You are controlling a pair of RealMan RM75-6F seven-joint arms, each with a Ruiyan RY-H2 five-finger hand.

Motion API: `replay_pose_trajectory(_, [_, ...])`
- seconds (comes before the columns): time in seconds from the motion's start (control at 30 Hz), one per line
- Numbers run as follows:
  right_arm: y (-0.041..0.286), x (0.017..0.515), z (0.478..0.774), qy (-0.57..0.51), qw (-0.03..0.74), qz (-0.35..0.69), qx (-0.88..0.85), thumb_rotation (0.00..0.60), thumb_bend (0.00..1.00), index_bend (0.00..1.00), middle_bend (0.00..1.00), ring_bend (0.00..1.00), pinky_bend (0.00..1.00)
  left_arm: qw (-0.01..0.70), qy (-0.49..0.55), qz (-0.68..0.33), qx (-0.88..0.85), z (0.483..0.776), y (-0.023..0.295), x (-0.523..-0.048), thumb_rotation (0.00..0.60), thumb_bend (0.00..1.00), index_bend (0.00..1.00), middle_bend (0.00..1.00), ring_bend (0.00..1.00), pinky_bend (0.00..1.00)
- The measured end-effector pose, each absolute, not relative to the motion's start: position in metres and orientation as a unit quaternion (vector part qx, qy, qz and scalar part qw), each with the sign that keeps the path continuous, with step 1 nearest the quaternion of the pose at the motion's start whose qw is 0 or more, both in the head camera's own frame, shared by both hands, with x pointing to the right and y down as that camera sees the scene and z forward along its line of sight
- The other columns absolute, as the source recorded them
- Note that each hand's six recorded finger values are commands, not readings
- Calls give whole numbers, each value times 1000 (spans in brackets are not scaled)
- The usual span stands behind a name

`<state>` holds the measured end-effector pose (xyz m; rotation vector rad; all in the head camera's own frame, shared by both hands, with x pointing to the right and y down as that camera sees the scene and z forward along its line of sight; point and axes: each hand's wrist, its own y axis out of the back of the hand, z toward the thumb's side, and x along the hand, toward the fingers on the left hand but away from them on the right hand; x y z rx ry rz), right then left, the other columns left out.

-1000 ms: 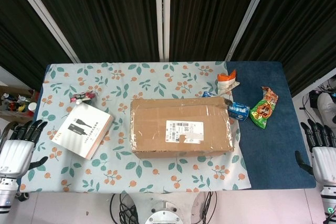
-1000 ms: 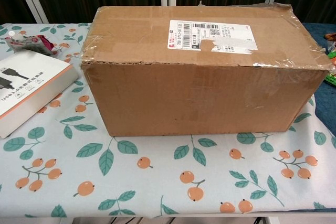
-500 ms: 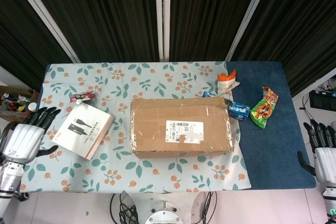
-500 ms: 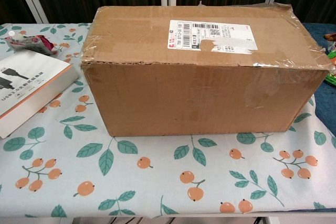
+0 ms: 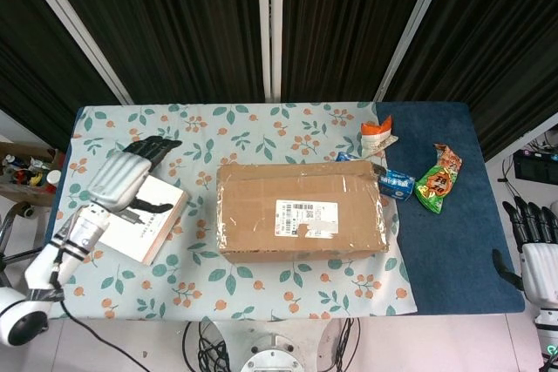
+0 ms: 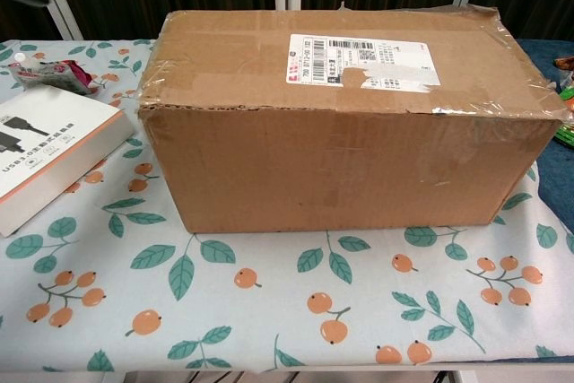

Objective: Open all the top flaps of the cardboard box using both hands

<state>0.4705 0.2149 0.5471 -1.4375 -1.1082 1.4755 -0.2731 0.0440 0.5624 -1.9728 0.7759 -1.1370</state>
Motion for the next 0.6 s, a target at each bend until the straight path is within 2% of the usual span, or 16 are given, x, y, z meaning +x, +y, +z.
replay_pose_trajectory(0.07, [216, 472, 547, -436, 390, 582, -565, 600, 311, 0, 0, 0, 0, 332, 305, -431, -782, 567, 39, -256, 340, 0, 101, 204, 98, 197])
replay_pose_trajectory(0.13, [217, 474, 547, -437, 388, 583, -564, 600, 311, 0, 0, 0, 0, 305, 303, -424, -797, 573, 39, -243, 306, 0, 104, 216, 98, 197])
replay_pose_trajectory(0.37, [218, 481, 549, -443, 381, 587, -560, 600, 311, 0, 0, 0, 0, 236, 279, -407, -837, 595, 45, -201, 283, 0, 105, 240, 98, 194])
replay_pose_trajectory(0.6, [218, 486, 551, -445, 378, 590, -558, 600, 311, 0, 0, 0, 0, 221, 260, -399, -851, 609, 48, -179, 268, 0, 106, 272, 98, 194])
